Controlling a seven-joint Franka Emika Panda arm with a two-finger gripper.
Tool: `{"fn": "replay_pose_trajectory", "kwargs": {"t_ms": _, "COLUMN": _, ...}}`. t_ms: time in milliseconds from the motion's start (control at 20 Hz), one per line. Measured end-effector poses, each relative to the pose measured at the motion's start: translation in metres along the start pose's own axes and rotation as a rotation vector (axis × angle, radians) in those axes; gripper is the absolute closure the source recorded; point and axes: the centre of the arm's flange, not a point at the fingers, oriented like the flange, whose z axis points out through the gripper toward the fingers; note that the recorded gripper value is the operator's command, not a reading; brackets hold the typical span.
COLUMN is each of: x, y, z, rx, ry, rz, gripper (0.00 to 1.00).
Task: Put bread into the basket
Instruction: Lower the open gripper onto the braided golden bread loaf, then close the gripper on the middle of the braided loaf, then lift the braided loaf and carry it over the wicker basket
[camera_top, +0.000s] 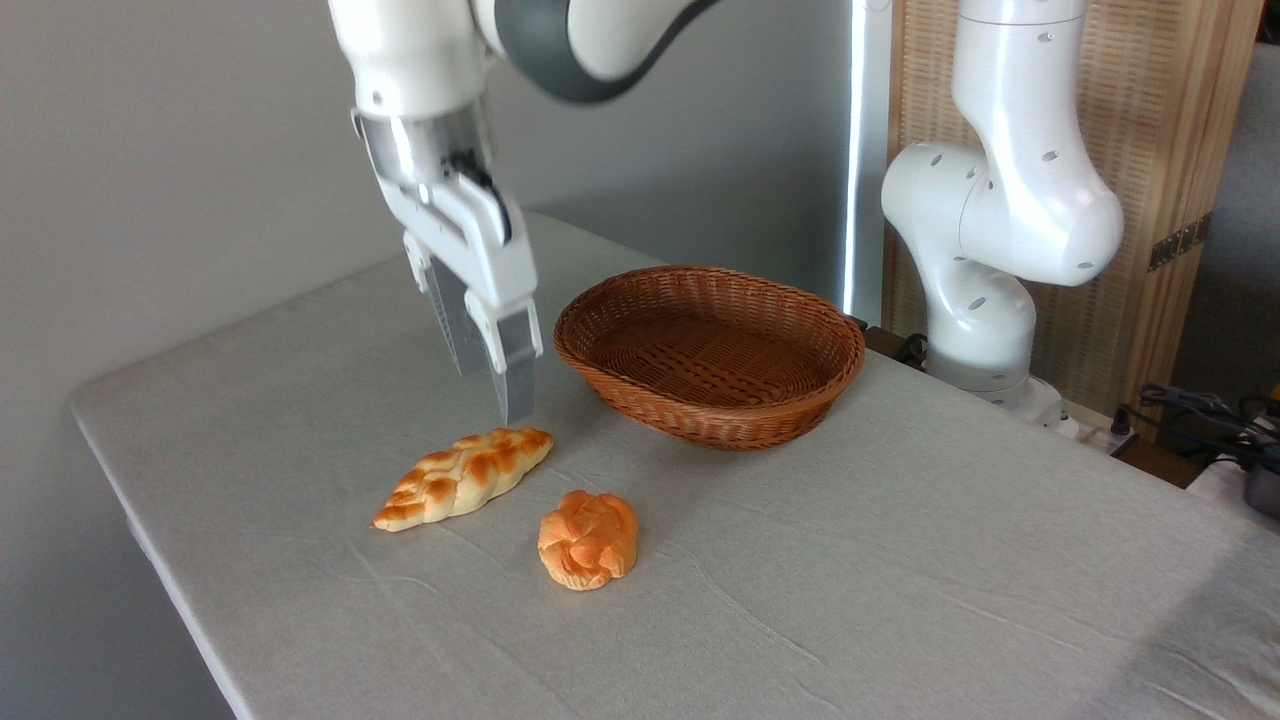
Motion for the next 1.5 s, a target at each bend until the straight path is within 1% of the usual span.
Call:
{"fn": "replay_pose_trajectory", "kwargs": {"t_ms": 150, "x": 0.015, "y": 0.013, "z": 0.046, "rx": -0.042, "ry": -0.035, "rz": 0.035, "gripper": 0.00}}
{"fn": "replay_pose_trajectory", "kwargs": {"t_ms": 250, "x": 0.024, "y": 0.017, "z": 0.067, "rx": -0.067, "ry": -0.055, "rz": 0.052, "gripper": 0.00}}
{"fn": "replay_pose_trajectory", "kwargs": {"t_ms": 450, "x": 0.035, "y": 0.013, "z": 0.085, "rx": -0.063, "ry": -0.035, "rz": 0.059, "gripper": 0.00}}
{"fn": "replay_pose_trajectory", "kwargs": {"t_ms": 650, "x": 0.044, "y": 0.019, "z": 0.103, "rx": -0.085, "ry": -0.052, "rz": 0.078, "gripper": 0.00}}
{"fn": "replay_pose_trajectory", "kwargs": {"t_ms": 700, "x": 0.047, "y": 0.020, "z": 0.107, "rx": -0.084, "ry": -0.046, "rz": 0.083, "gripper": 0.00}}
{"fn": "replay_pose_trajectory", "kwargs": {"t_ms": 750, "x": 0.050, "y": 0.020, "z": 0.111, "rx": -0.078, "ry": -0.036, "rz": 0.085, "gripper": 0.04}}
{"fn": "replay_pose_trajectory", "kwargs": {"t_ms": 800, "x": 0.052, "y": 0.019, "z": 0.114, "rx": -0.075, "ry": -0.028, "rz": 0.086, "gripper": 0.21}}
{"fn": "replay_pose_trajectory", "kwargs": {"t_ms": 850, "x": 0.053, "y": 0.018, "z": 0.118, "rx": -0.074, "ry": -0.025, "rz": 0.086, "gripper": 0.33}}
{"fn": "replay_pose_trajectory", "kwargs": {"t_ms": 950, "x": 0.054, "y": 0.017, "z": 0.121, "rx": -0.075, "ry": -0.024, "rz": 0.085, "gripper": 0.66}}
{"fn": "replay_pose_trajectory", "kwargs": {"t_ms": 1000, "x": 0.054, "y": 0.016, "z": 0.121, "rx": -0.075, "ry": -0.024, "rz": 0.085, "gripper": 0.74}}
{"fn": "replay_pose_trajectory", "kwargs": {"t_ms": 1050, "x": 0.054, "y": 0.016, "z": 0.122, "rx": -0.074, "ry": -0.023, "rz": 0.084, "gripper": 0.78}}
{"fn": "replay_pose_trajectory", "kwargs": {"t_ms": 1500, "x": 0.054, "y": 0.014, "z": 0.127, "rx": -0.078, "ry": -0.024, "rz": 0.082, "gripper": 0.77}}
